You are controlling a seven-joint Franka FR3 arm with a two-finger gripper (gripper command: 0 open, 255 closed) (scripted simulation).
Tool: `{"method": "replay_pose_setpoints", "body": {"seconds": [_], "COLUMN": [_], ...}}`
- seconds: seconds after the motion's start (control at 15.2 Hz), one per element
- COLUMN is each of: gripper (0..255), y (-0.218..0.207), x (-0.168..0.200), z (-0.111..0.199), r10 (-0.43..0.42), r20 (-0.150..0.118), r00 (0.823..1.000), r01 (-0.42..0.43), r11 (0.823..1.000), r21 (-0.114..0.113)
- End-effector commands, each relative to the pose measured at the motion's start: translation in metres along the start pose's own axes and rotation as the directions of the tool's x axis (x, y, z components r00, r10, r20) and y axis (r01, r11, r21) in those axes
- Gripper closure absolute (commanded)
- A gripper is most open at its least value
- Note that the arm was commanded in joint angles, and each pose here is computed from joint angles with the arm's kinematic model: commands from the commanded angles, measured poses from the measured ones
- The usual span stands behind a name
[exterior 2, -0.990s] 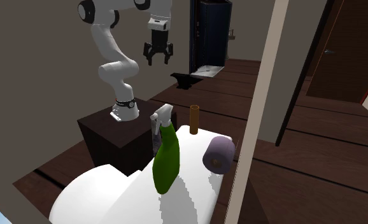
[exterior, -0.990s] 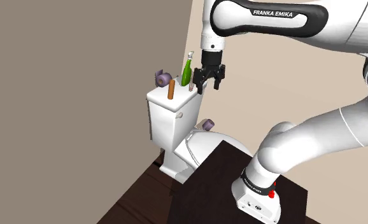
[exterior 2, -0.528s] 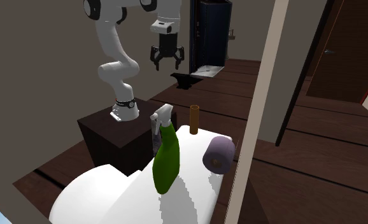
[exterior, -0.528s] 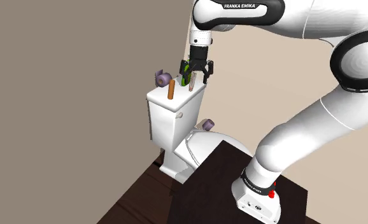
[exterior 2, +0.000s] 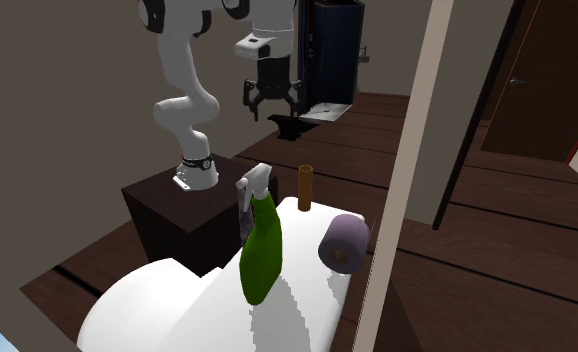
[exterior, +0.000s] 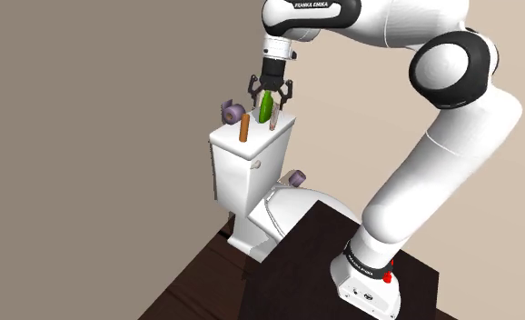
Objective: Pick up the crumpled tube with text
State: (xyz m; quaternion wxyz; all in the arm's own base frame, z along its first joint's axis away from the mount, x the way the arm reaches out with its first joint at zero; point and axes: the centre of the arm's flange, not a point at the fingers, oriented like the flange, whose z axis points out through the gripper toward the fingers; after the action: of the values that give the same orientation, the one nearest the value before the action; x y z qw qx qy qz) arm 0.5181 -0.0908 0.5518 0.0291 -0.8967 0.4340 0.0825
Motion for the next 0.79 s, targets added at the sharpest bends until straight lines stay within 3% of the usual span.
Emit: {"method": "replay_pose_setpoints", "body": {"seconds": [0.0,0.33,0.53,0.73], "gripper": [0,0,0,0], "y": [-0.002,0.008,0.021,0.038], "x": [0.028,0.095,0.133,0.170], "z": [0.000,-0.005,-0.008,-0.009], "r10": [0.084,0.281,0.393,0.500], "r20": [0.006,0.029,0.046,0.066], "r00": [0.996,0.959,0.918,0.864], "r01": [-0.084,-0.282,-0.396,-0.504], "r11": [0.996,0.957,0.914,0.857], "r21": [0.018,0.061,0.085,0.105]}}
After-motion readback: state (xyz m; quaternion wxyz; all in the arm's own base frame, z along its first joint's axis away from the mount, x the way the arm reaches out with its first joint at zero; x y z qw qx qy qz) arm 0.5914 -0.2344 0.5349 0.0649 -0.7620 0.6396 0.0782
